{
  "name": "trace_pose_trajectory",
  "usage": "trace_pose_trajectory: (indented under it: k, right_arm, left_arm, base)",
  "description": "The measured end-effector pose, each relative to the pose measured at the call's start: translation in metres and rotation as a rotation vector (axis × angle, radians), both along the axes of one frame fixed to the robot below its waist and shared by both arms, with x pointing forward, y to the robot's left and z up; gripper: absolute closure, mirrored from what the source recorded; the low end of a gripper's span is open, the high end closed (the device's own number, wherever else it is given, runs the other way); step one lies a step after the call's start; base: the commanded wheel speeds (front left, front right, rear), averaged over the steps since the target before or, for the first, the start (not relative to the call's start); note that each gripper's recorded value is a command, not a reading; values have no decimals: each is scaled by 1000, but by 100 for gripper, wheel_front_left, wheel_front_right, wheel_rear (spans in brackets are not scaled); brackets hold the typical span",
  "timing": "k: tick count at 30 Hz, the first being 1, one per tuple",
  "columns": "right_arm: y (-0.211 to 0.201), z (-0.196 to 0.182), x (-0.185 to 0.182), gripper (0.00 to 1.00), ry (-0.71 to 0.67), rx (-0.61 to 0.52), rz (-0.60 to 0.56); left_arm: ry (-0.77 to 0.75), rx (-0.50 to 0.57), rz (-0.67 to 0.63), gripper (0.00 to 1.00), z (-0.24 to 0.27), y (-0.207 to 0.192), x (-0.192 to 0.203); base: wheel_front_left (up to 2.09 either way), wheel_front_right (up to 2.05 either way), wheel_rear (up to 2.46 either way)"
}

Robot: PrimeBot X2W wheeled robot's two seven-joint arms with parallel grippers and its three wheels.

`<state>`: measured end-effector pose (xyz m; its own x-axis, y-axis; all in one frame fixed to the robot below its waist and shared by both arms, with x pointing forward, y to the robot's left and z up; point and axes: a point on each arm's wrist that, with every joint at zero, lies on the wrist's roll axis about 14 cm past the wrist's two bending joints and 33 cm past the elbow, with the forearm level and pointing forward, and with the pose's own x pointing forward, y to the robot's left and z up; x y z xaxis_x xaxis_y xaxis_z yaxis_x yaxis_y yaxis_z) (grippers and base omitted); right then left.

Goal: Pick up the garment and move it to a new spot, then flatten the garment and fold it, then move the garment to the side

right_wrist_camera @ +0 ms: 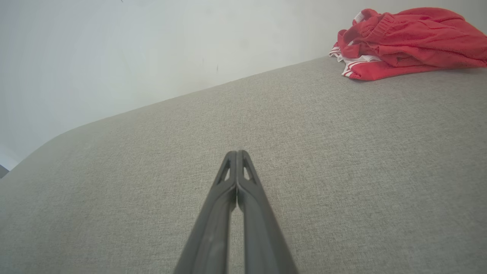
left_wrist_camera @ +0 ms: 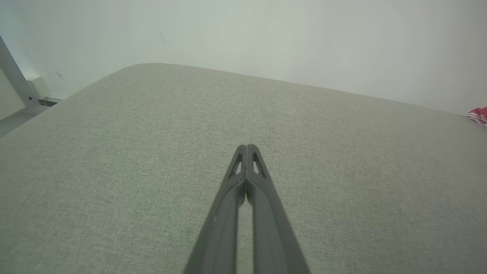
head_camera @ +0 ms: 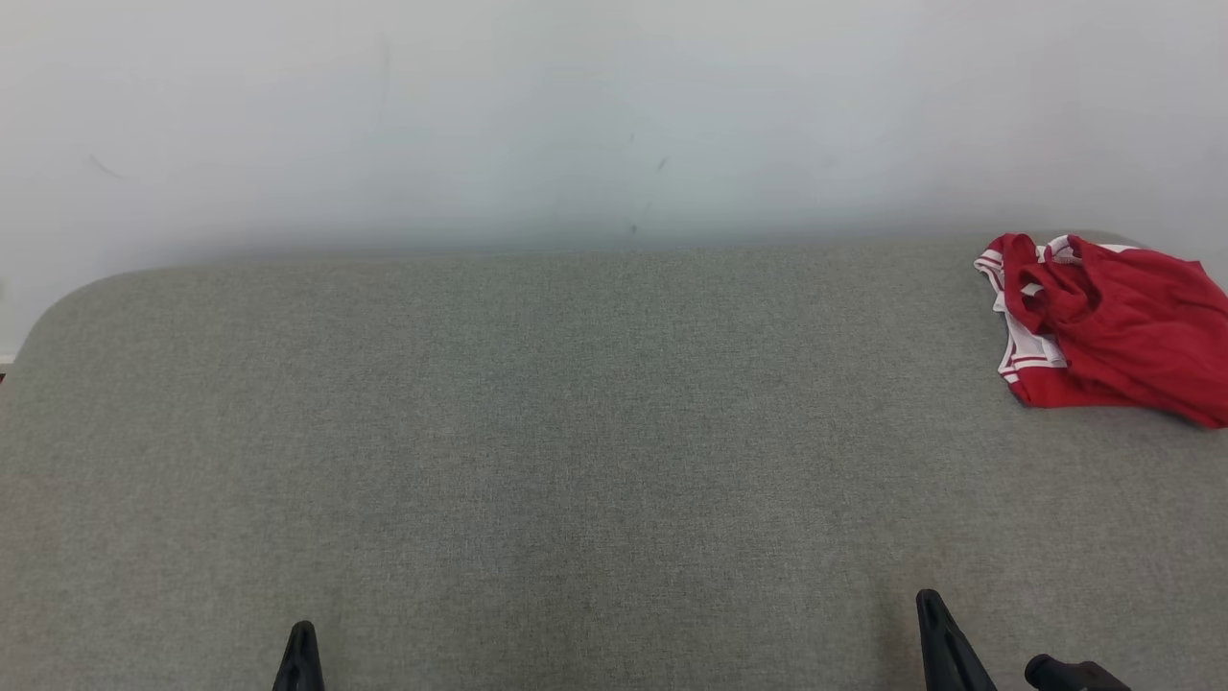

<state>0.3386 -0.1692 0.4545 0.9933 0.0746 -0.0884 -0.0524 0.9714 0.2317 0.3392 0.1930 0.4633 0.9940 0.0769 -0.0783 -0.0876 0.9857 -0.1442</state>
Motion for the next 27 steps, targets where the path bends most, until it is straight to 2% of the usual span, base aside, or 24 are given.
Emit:
trace_pose_trajectory:
  k: [17,27]
  right_arm:
    - [-12,6,11,100,22,305,-90]
    - [-17,10,17,100,26,453,-120]
  left_arm:
    - [21,-336,56,100,-2,7,7]
    - [18,-492,72,100,0,9,13]
  base:
    - [0,0,0]
    - [0,0,0]
